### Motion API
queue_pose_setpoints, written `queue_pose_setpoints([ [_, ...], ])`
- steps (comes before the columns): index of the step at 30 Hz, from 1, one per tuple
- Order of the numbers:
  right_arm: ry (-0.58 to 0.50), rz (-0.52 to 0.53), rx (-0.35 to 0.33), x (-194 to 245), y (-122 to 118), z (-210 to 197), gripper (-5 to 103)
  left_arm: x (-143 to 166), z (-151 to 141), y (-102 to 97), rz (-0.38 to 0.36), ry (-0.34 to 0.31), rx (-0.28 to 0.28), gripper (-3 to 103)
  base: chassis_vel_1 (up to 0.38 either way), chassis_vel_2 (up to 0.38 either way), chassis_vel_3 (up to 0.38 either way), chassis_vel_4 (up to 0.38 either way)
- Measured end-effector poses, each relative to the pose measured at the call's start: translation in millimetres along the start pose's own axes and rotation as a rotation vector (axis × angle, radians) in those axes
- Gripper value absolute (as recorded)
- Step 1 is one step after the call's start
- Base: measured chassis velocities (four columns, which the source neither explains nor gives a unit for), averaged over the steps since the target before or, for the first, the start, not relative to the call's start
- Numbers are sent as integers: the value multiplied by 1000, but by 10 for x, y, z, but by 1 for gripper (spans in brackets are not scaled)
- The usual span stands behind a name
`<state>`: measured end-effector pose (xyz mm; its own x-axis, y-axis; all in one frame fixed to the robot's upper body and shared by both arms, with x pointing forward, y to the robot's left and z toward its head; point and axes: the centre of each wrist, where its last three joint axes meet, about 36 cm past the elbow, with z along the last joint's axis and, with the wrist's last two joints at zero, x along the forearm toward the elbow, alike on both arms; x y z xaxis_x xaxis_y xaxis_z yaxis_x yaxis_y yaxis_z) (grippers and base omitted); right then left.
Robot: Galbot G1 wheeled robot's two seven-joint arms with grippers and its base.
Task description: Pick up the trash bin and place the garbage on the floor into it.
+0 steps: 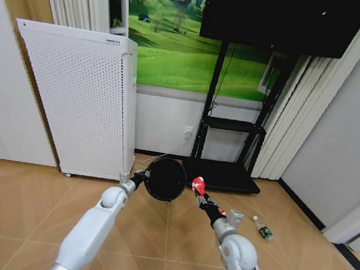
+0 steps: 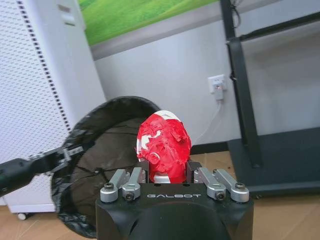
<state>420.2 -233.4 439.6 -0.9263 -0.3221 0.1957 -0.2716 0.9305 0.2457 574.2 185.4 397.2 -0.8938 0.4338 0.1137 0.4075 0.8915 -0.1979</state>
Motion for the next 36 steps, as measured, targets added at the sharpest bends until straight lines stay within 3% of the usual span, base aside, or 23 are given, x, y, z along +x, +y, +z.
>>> queue_pose_setpoints([
  [11,24,-122,33,-197,496,42,37,-70,170,-176,27,35,7,4,0,0,0,0],
  [18,51,-116,50,-458,633,168,37,-88,166,-351,52,26,13,4,0,0,0,0],
  [36,-25,6,46,-589,291,-54,97,134,52,-311,41,3,-4,4,0,0,0,0],
])
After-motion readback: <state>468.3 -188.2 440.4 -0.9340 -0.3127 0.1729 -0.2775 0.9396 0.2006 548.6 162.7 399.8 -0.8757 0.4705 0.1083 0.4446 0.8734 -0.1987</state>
